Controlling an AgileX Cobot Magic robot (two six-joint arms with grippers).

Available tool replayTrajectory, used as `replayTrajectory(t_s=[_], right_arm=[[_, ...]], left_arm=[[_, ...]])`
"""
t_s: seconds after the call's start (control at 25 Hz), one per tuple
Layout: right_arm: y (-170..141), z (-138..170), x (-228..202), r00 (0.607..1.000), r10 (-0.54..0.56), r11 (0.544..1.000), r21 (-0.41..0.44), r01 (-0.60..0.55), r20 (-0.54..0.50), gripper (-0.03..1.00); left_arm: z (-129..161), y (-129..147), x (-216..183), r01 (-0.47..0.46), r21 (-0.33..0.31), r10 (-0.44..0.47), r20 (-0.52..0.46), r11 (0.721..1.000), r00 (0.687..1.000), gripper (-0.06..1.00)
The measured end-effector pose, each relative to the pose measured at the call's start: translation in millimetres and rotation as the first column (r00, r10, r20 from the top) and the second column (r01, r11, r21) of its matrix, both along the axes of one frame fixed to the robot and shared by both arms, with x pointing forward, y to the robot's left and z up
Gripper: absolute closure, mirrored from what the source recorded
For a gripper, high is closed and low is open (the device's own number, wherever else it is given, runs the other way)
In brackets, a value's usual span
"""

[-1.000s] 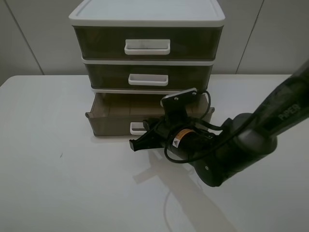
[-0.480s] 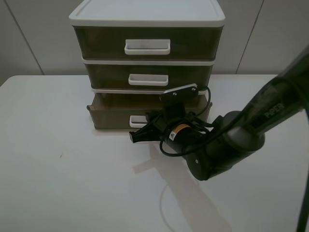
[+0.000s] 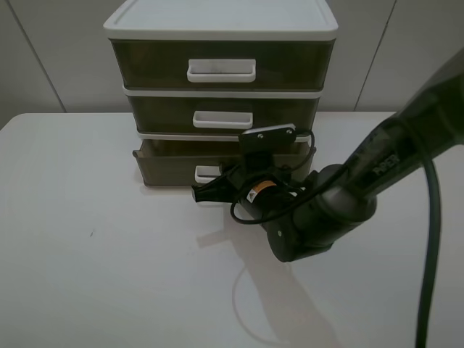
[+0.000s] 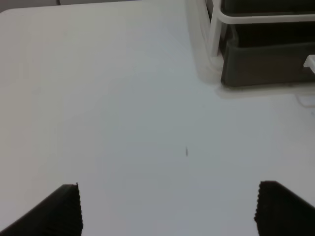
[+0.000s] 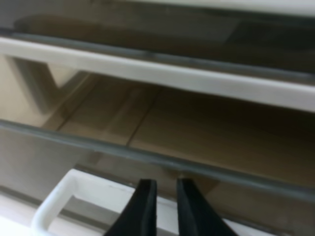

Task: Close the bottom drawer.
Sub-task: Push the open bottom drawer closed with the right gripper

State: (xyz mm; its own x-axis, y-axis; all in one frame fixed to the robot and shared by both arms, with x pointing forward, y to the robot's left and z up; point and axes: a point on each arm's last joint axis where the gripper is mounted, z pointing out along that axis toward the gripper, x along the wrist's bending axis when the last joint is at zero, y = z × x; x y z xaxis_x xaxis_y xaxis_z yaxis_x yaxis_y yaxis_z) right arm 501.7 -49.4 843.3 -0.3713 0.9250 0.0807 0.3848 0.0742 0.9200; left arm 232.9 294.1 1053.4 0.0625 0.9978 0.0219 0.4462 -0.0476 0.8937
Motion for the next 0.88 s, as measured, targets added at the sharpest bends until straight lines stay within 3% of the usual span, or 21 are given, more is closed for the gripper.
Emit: replayTrajectory(t_s=[0.88], right_arm=[[9, 1, 14, 0.998, -0.057, 0.998, 0.004, 0.057, 0.019, 0.95]], left_arm=[[0, 0, 0, 0.0, 0.0, 0.0, 0.0, 1.0, 1.0, 0.23]])
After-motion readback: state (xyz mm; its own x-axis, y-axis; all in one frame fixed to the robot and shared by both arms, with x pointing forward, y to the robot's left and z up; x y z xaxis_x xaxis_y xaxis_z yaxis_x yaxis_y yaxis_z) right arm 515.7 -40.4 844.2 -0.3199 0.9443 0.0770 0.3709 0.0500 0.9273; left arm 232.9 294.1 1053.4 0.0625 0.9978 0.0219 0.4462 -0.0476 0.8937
